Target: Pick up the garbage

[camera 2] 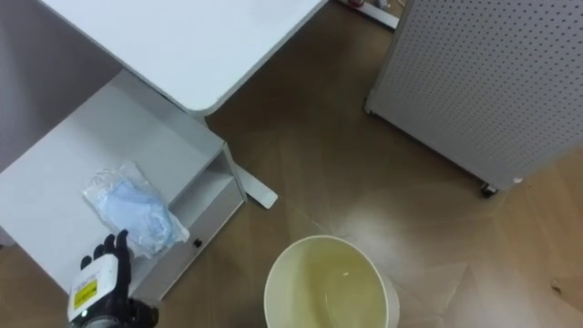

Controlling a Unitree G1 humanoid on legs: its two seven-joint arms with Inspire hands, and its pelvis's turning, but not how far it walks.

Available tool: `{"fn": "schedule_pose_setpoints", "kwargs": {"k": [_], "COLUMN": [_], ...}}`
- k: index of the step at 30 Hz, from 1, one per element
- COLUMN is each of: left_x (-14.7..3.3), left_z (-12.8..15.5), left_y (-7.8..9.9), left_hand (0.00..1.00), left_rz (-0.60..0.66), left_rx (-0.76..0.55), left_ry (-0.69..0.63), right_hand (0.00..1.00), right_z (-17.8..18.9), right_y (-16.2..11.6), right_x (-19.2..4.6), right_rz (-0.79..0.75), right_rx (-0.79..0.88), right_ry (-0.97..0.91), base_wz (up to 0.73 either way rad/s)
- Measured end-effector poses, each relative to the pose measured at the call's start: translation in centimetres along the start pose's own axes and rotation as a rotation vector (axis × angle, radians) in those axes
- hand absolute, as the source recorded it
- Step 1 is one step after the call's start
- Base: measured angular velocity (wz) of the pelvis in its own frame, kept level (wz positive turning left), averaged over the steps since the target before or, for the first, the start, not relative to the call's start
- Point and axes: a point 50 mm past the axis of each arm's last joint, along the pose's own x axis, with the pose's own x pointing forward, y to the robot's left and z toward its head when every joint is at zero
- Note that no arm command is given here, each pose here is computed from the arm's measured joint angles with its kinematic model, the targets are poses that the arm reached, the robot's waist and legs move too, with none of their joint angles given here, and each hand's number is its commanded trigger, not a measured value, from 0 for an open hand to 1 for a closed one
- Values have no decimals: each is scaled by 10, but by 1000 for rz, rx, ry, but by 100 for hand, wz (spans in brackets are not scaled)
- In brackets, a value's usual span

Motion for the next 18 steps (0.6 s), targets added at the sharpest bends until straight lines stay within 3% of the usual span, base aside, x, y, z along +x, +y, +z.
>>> {"fn": "schedule_pose_setpoints", "kwargs": {"k": [18], "left_x": [16], "left_z": [28], "left_y": [21], "left_hand": [0], "left_rz": [181], "left_rx": [-22], "left_ry": [-77], "right_hand": [100], "right_z": [12], "right_y": [8], "right_x": [1], "right_rz": [21], "right_rx": [-8], "right_ry": [-55], "base_wz": [1]}}
